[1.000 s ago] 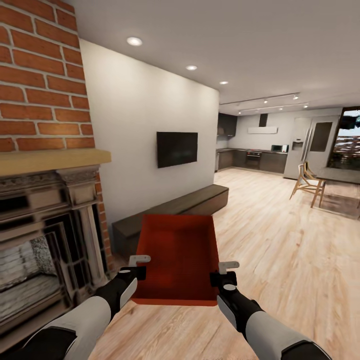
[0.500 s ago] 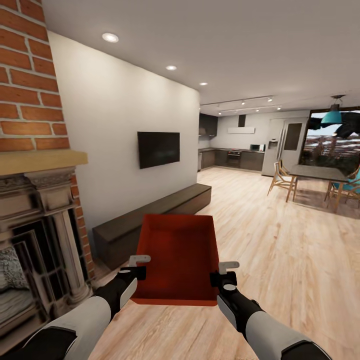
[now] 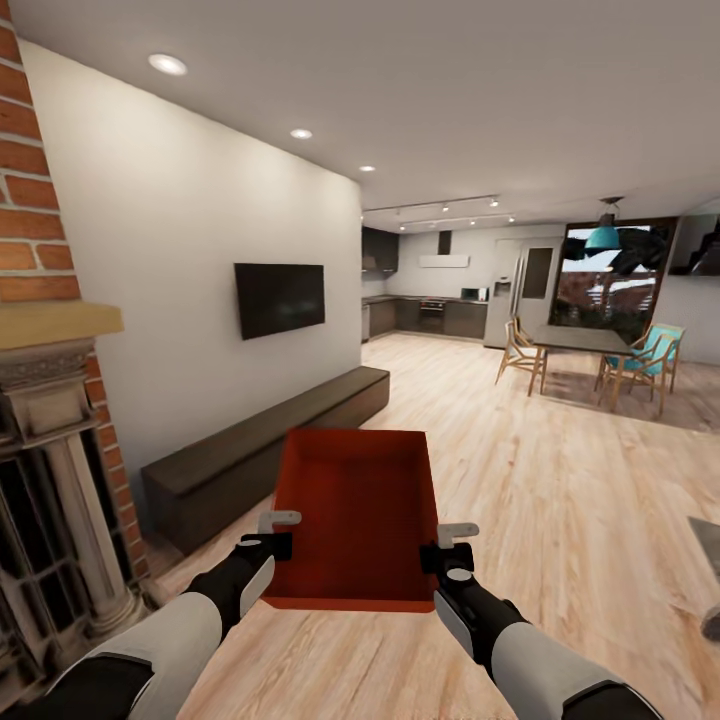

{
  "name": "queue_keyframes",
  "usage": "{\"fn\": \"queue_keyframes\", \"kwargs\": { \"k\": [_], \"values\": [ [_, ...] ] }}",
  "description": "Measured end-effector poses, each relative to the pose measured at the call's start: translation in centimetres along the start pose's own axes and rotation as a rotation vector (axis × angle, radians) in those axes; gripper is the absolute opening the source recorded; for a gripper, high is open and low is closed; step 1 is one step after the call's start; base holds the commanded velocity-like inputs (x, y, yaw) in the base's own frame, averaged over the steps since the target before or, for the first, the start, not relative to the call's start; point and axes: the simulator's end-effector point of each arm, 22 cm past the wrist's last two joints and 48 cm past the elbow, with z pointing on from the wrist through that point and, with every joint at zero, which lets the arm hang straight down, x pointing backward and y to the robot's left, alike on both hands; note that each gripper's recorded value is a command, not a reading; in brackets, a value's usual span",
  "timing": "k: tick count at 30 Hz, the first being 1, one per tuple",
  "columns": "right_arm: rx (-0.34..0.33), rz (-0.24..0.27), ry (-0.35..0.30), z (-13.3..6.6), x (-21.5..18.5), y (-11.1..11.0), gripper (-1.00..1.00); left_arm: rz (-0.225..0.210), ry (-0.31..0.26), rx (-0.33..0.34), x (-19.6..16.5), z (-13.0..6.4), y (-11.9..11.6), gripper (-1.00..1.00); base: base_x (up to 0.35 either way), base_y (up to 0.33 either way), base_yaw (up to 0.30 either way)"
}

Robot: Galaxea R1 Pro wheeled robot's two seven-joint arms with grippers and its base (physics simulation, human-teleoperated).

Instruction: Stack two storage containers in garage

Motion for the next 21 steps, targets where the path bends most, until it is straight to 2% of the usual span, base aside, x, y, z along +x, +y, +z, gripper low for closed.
{"fn": "queue_keyframes", "kwargs": {
  "k": [21],
  "values": [
    [0.0, -0.001, 0.002, -0.01, 0.02, 0.05, -1.0, 0.001, 0.002, 0.0, 0.04, 0.01, 0.05, -1.0, 0.0, 0.0, -0.241]
  ]
}}
